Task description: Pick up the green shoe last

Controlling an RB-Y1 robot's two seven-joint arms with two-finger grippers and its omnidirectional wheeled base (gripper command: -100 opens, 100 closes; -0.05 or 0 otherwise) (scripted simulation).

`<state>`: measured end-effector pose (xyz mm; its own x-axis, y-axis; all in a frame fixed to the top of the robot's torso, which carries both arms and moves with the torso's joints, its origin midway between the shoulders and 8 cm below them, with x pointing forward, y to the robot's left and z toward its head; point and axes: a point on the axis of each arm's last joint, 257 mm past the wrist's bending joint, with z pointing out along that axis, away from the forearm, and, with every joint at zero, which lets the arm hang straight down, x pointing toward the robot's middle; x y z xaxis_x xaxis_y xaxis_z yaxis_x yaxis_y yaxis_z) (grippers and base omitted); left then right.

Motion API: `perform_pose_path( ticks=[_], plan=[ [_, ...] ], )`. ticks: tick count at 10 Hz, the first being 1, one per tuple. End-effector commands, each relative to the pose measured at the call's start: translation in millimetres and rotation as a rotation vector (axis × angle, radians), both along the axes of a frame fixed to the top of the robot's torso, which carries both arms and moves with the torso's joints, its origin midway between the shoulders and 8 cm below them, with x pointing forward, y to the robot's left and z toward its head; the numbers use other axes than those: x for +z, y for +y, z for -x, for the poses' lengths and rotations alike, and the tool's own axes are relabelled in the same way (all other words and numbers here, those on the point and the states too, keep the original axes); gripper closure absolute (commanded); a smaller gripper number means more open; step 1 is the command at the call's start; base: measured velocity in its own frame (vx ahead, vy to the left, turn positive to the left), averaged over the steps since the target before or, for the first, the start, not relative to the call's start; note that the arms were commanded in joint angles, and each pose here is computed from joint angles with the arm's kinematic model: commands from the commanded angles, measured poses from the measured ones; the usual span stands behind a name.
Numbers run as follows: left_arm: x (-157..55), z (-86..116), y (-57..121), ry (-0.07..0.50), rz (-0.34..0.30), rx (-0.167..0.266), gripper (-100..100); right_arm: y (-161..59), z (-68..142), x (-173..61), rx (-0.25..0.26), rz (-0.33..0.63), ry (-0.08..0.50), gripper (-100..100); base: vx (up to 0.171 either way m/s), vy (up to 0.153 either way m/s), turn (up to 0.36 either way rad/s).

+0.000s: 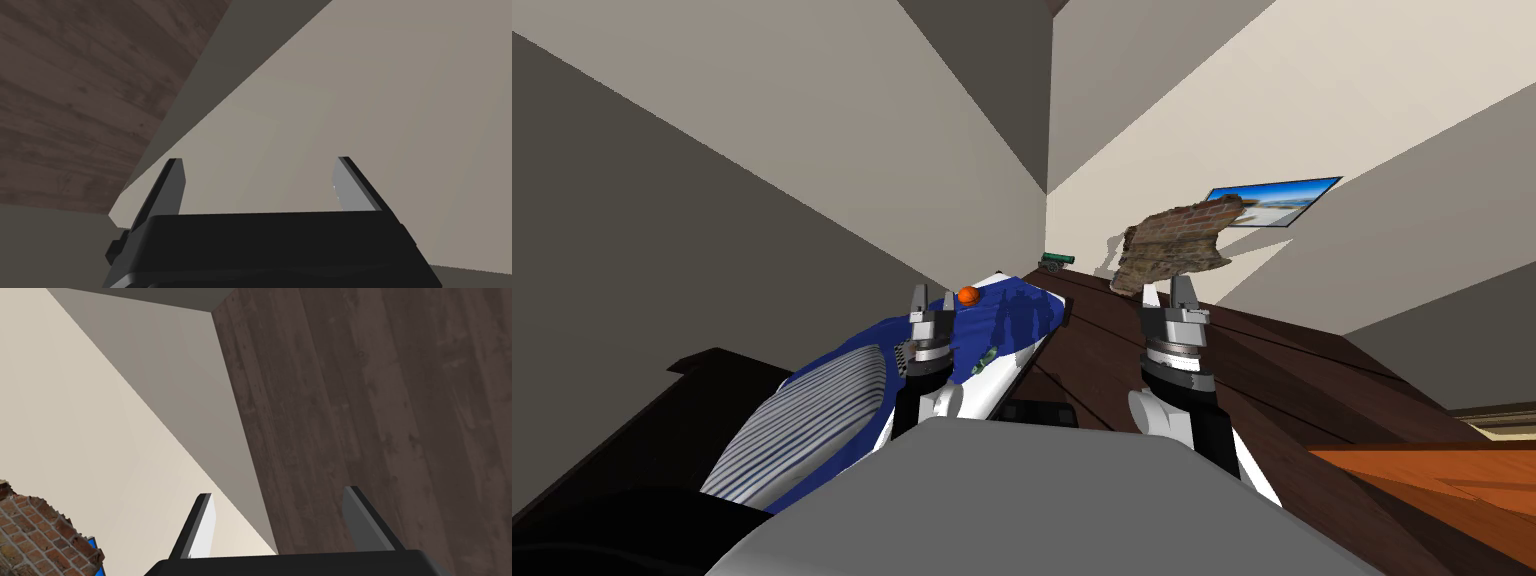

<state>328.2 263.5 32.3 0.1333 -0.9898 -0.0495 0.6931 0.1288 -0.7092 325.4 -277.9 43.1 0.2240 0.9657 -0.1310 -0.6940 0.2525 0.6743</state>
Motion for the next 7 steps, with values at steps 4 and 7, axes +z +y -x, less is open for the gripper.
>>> perform_pose_path(
  ticks=[4,7],
  plan=[
    [-40,-31,5.5,0.126,0.015,-0.029,-100,0,0,0,0.0,0.0,0.0,0,0.004,-0.046,0.013],
    [-83,-60,14.8,0.252,0.042,-0.042,-100,0,0,0,0.0,0.0,0.0,0,0.011,-0.068,0.023]
  ],
)
